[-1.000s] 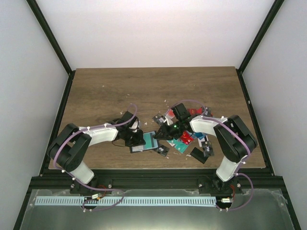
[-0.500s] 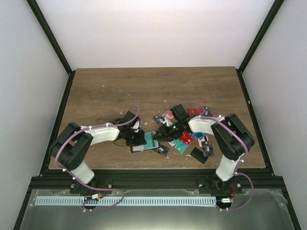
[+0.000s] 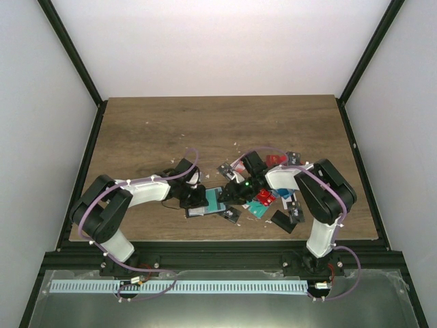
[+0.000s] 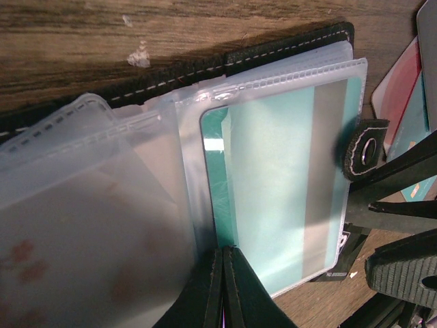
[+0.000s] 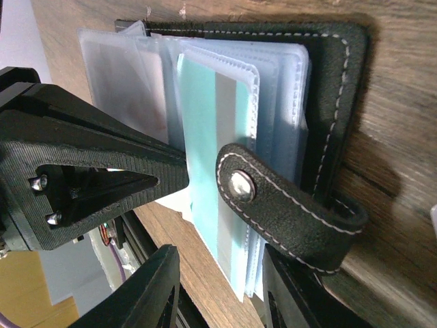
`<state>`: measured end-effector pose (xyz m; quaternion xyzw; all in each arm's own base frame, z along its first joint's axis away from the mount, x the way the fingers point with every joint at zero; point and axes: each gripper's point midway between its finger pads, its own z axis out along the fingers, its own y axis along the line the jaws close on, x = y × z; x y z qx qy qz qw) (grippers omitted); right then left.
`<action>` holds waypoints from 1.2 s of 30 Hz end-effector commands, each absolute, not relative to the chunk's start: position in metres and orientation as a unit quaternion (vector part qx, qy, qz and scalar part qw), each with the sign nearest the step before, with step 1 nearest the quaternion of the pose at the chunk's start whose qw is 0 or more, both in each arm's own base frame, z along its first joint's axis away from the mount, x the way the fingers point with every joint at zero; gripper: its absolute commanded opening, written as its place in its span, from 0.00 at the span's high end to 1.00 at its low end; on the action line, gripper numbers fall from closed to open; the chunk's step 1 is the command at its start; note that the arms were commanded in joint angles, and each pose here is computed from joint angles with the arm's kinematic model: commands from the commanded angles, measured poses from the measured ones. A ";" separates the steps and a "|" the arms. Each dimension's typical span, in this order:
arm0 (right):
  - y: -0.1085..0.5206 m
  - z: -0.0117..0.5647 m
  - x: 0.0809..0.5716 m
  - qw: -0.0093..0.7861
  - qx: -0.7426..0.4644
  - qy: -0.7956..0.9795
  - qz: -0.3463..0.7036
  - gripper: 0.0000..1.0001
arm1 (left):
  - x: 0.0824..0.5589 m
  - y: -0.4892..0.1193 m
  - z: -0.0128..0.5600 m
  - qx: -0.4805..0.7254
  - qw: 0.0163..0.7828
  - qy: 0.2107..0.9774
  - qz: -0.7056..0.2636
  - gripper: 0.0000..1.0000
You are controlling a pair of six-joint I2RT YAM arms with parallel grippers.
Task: Put the credit cards into the card holder
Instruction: Insert the credit card into the card holder.
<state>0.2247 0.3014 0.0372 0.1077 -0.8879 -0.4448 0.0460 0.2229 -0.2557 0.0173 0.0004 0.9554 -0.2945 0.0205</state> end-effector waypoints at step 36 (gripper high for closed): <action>0.400 0.075 0.201 0.079 0.245 -0.838 -0.481 0.64 | 0.213 -0.175 0.102 -0.073 0.140 0.962 -0.225 0.87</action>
